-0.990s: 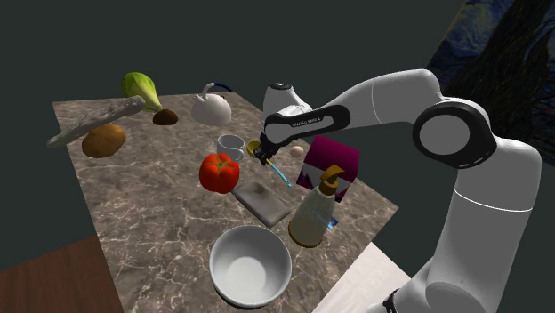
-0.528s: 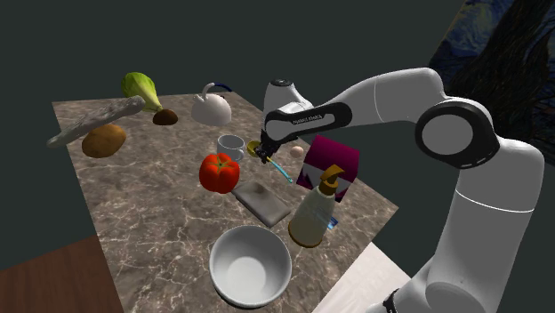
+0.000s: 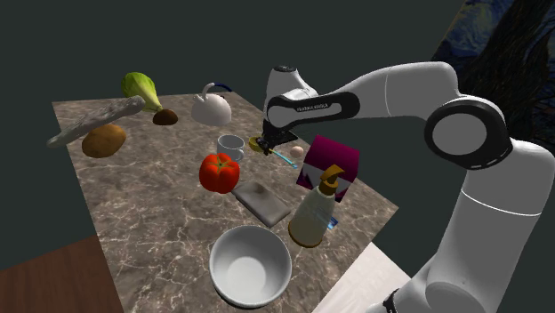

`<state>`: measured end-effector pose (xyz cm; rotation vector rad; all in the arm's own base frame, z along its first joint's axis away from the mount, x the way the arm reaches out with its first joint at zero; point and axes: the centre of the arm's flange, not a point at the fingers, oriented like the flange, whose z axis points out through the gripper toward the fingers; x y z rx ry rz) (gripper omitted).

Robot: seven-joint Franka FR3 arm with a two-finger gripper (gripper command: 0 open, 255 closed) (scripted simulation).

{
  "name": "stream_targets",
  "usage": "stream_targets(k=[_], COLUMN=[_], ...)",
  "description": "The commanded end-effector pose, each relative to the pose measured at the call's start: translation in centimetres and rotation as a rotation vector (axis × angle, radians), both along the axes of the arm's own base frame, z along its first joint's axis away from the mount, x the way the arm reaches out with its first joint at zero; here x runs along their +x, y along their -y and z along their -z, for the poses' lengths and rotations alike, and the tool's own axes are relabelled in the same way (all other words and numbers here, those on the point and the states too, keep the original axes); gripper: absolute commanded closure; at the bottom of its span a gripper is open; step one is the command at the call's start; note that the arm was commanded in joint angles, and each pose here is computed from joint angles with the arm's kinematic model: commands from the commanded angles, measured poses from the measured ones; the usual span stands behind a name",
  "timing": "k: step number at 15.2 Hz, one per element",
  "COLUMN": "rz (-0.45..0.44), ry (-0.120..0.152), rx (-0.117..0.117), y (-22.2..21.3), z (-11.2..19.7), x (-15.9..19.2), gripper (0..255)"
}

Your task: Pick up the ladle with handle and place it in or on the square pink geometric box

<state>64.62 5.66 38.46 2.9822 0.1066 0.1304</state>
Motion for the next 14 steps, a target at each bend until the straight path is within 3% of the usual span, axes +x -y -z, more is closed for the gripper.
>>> stream_targets(k=[1,14], rz=[0.000,0.000], ry=[0.000,0.000], rx=[0.000,0.000], y=[0.0,0.0], z=[-1.1,-7.9], x=[-0.1,-0.1], gripper=[255,255])
